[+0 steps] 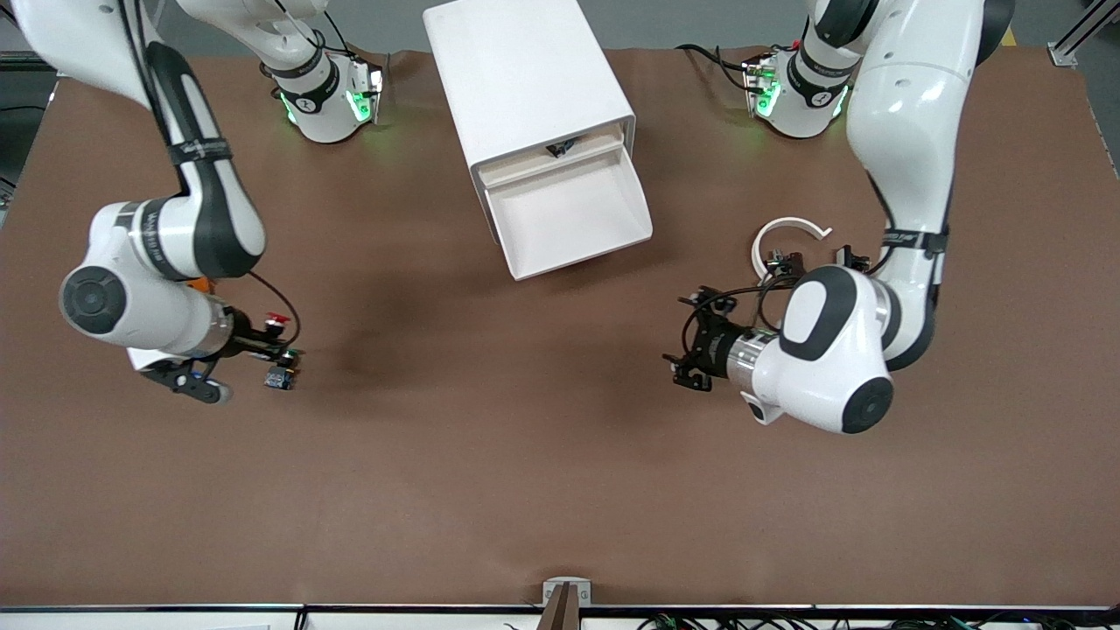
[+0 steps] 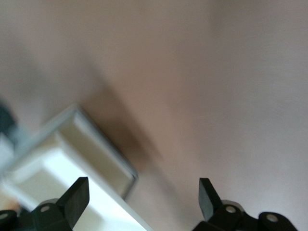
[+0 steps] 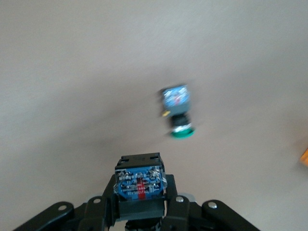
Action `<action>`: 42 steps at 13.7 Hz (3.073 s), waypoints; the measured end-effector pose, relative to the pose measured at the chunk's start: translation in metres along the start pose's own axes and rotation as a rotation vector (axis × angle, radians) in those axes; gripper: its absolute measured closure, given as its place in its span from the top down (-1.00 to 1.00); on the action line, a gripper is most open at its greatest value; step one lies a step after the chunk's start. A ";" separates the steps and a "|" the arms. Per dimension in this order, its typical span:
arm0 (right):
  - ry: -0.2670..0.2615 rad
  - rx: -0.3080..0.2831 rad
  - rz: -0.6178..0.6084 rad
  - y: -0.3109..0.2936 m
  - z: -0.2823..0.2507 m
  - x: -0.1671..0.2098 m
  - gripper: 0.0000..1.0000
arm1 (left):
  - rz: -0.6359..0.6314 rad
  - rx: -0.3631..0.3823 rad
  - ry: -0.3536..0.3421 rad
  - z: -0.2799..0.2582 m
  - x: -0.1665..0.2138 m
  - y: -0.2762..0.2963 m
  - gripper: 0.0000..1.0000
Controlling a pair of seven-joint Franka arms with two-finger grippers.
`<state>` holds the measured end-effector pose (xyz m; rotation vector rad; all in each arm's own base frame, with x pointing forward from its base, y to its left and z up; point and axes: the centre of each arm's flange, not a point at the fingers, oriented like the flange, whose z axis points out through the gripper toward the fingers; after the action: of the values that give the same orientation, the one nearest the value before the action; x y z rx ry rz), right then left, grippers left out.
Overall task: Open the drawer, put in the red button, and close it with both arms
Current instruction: 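Carry the red button over the open drawer with the right gripper, then open the right gripper to drop the button while the left gripper approaches the drawer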
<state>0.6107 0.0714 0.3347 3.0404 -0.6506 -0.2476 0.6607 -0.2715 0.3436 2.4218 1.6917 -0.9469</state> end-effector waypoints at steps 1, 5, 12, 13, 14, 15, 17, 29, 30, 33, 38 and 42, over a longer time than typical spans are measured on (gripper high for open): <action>-0.001 0.007 0.029 -0.021 -0.006 -0.015 -0.19 | 0.117 -0.024 0.075 -0.023 0.001 -0.008 1.00; 0.025 0.020 0.143 -0.112 -0.035 -0.081 -0.19 | 0.475 -0.030 0.325 -0.094 0.006 -0.043 1.00; 0.064 0.049 0.313 -0.230 -0.055 -0.214 -0.19 | 0.770 0.021 0.422 -0.159 0.058 -0.082 1.00; 0.067 0.051 0.327 -0.240 -0.055 -0.230 -0.19 | 0.793 0.031 0.443 -0.165 0.054 -0.087 1.00; 0.069 0.055 0.340 -0.249 -0.054 -0.244 -0.19 | 0.816 0.036 0.457 -0.169 0.048 -0.091 1.00; 0.072 0.062 0.355 -0.257 -0.054 -0.258 -0.19 | 0.839 0.041 0.466 -0.172 0.043 -0.096 1.00; 0.079 0.091 0.388 -0.274 -0.056 -0.287 -0.19 | 0.884 0.053 0.467 -0.174 0.039 -0.104 1.00; 0.077 0.102 0.438 -0.346 -0.003 -0.393 -0.19 | 1.052 0.042 0.532 -0.092 0.017 -0.119 1.00; 0.077 0.098 0.438 -0.351 0.003 -0.392 -0.19 | 1.064 0.036 0.544 -0.083 0.014 -0.120 1.00; 0.078 0.090 0.441 -0.356 0.012 -0.389 -0.19 | 1.082 0.012 0.565 -0.065 0.013 -0.120 1.00; 0.078 0.094 0.439 -0.357 0.010 -0.390 -0.19 | 1.133 -0.002 0.575 -0.026 -0.006 -0.113 1.00; 0.078 0.085 0.421 -0.359 0.012 -0.403 0.35 | 1.130 0.005 0.564 -0.004 -0.021 -0.107 1.00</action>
<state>0.3916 0.5641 0.3632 2.8733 -1.2931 -0.0901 0.5660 -0.2440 0.3897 3.0749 0.1000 -0.0970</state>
